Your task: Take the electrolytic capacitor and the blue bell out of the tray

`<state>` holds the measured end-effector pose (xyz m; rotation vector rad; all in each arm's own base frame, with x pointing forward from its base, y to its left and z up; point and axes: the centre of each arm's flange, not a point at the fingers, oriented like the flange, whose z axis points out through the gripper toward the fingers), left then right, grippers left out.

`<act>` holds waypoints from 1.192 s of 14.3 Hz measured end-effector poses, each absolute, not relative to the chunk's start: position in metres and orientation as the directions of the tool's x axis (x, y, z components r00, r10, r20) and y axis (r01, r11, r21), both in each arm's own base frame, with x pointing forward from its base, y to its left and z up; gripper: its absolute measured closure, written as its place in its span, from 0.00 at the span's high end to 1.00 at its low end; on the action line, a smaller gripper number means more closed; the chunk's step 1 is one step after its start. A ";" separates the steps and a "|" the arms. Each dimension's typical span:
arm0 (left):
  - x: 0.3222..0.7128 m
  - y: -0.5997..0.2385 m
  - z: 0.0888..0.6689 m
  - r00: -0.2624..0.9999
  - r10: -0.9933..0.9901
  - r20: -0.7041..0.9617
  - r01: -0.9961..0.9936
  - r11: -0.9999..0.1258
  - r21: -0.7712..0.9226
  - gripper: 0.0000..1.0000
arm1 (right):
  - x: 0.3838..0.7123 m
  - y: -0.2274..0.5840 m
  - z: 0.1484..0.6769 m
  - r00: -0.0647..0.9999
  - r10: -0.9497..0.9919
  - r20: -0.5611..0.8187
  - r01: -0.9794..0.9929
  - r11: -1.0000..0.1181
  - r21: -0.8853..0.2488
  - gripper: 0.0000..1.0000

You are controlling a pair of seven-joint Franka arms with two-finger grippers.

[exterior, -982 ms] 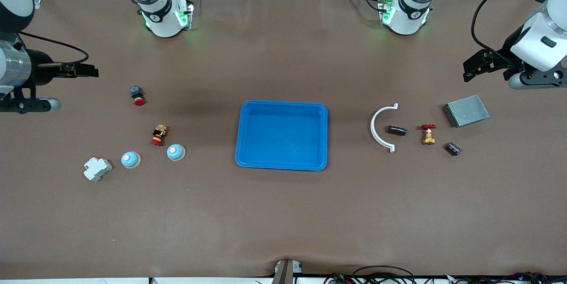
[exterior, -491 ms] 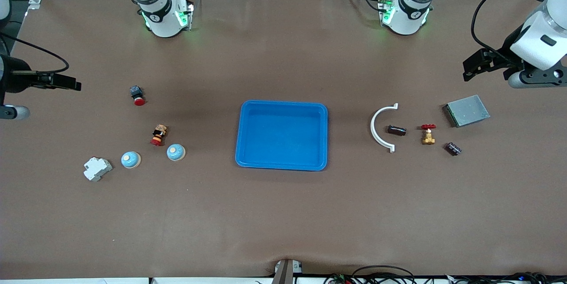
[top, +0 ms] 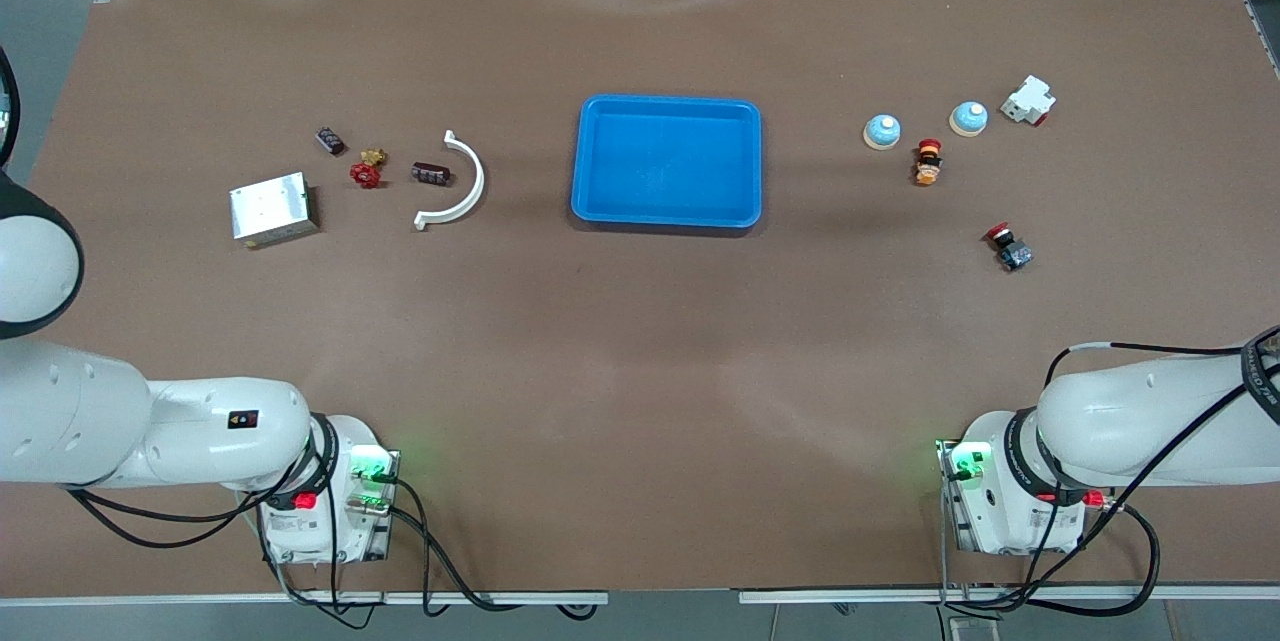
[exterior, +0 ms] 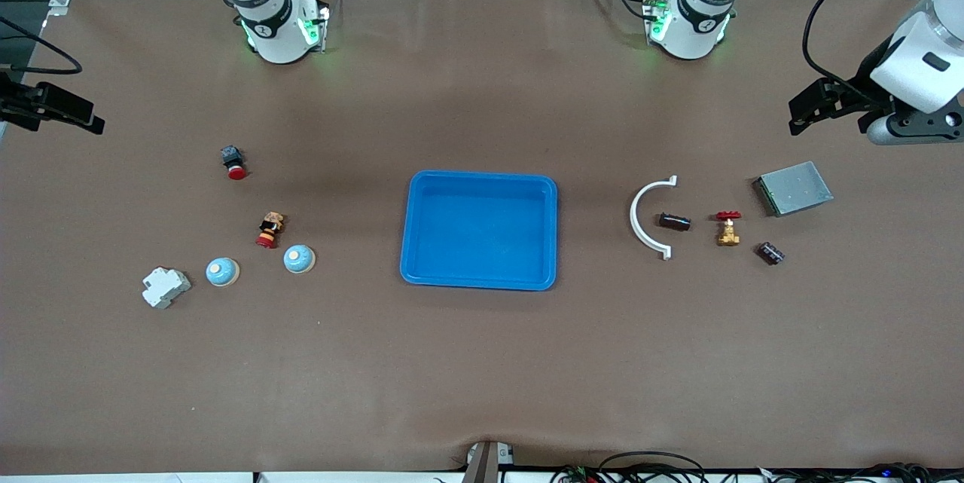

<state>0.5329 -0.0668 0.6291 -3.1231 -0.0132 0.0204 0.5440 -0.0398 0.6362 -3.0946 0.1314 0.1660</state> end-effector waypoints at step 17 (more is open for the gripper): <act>0.529 -0.061 0.632 1.000 0.012 -0.011 0.012 -1.000 -0.020 1.00 | 0.560 -0.038 0.619 0.996 -0.081 -0.022 -0.082 -0.996 -0.035 1.00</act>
